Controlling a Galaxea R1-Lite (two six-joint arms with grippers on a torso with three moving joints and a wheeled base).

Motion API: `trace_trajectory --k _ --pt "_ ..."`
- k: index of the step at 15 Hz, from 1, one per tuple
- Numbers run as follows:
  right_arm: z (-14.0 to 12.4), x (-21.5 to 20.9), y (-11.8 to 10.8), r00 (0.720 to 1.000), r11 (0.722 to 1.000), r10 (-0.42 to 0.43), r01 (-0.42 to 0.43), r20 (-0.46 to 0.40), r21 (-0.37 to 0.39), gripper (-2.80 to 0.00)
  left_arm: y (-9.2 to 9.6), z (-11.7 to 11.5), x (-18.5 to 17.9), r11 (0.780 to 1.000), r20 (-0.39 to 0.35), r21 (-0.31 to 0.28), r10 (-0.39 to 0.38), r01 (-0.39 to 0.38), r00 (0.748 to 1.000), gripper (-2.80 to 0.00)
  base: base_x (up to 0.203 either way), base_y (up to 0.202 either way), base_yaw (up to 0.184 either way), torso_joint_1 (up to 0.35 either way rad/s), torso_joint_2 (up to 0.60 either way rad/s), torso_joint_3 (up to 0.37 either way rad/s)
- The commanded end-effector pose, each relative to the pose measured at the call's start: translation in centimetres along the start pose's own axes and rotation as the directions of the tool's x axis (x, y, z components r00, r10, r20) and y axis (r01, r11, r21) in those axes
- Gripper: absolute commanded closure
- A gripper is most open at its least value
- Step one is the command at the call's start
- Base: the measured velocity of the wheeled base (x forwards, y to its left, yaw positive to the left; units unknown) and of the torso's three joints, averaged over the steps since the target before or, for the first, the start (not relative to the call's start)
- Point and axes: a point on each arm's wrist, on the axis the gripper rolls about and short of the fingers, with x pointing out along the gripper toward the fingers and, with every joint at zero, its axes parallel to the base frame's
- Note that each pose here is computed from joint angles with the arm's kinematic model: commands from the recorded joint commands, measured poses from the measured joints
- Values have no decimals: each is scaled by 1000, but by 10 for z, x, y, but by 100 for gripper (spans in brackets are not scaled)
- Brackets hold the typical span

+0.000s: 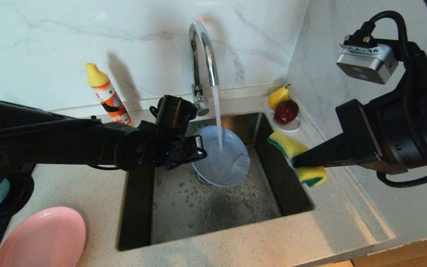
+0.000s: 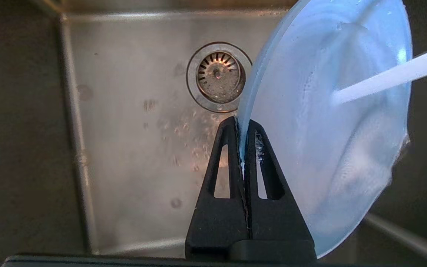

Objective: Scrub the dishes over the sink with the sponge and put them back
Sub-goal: Rinse the plate

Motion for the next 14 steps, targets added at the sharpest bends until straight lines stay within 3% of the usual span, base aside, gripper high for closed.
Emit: trace_trajectory --k 1,8,14 --pt "-2 0 -2 1000 1000 -4 4 -13 6 0 -3 -4 10 1000 -10 3 5 -5 1000 0 0 0 0 0 0 0" --pt "-1 7 -4 1000 1000 -13 13 -27 10 0 1 -3 -2 1000 -17 1 8 -8 1000 0 0 0 0 0 0 0" --pt "-1 15 -5 999 1000 -26 26 -44 13 0 23 11 -39 1000 12 -5 27 -27 1000 0 0 0 0 0 0 0"
